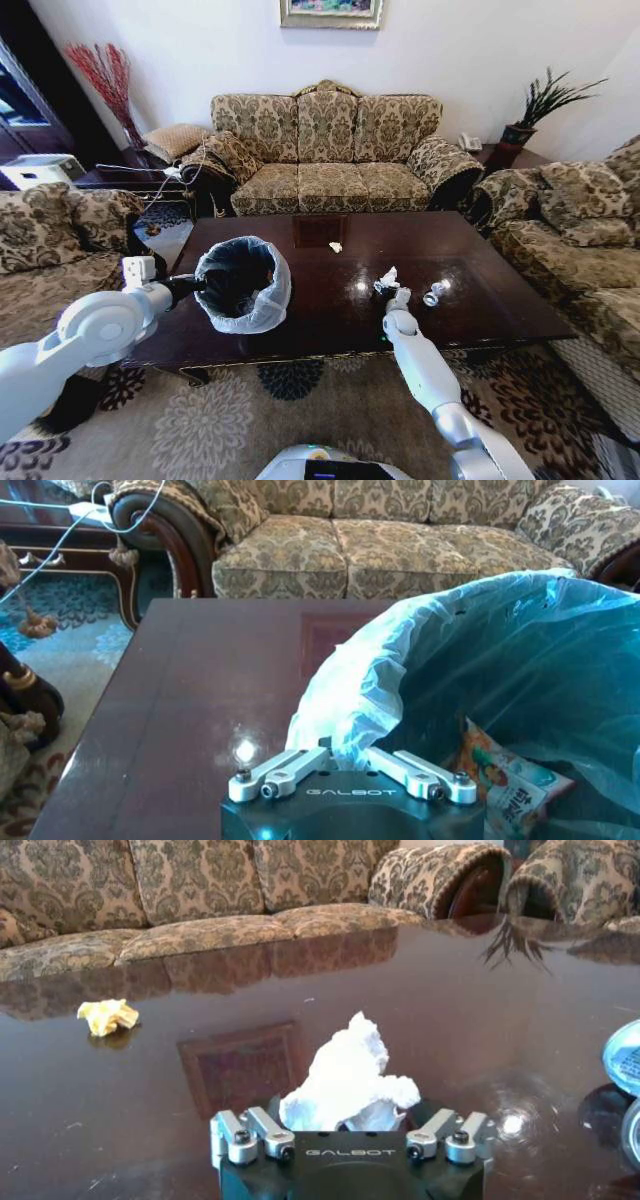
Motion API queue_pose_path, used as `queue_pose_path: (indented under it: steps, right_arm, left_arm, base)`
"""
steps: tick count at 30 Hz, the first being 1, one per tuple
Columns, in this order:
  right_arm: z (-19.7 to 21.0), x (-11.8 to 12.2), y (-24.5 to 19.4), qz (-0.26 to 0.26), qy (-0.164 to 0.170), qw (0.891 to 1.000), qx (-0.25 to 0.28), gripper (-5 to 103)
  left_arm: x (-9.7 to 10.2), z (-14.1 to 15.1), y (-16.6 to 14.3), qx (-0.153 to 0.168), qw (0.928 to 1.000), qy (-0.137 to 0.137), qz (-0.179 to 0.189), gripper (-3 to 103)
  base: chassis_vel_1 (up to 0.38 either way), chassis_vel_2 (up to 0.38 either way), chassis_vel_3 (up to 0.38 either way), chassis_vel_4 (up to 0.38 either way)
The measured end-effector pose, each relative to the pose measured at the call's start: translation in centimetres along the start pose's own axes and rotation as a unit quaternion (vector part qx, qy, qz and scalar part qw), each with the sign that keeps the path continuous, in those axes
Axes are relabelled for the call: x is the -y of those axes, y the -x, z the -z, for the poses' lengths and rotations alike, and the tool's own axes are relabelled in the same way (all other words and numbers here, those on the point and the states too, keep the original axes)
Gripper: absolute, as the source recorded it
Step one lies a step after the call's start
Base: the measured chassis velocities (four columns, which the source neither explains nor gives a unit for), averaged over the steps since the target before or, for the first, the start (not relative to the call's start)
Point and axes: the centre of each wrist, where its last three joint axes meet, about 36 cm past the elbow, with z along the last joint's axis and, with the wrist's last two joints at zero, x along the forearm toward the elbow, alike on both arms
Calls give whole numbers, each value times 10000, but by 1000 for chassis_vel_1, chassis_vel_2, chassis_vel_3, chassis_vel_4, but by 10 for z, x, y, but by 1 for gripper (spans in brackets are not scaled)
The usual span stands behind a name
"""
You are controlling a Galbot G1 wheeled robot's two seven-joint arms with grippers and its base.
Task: Move to the front of the table and place the trash on the table into the trash bin.
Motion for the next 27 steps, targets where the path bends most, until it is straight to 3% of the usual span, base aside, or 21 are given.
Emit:
queue_pose_path:
  steps: [27]
  right_arm:
    - [10, 6, -15, 173, 258, 9995, -7, 11]
  left_arm:
    - [2, -2, -1, 7, 10000, 10, -4, 0]
  base:
    - [0, 0, 0, 0]
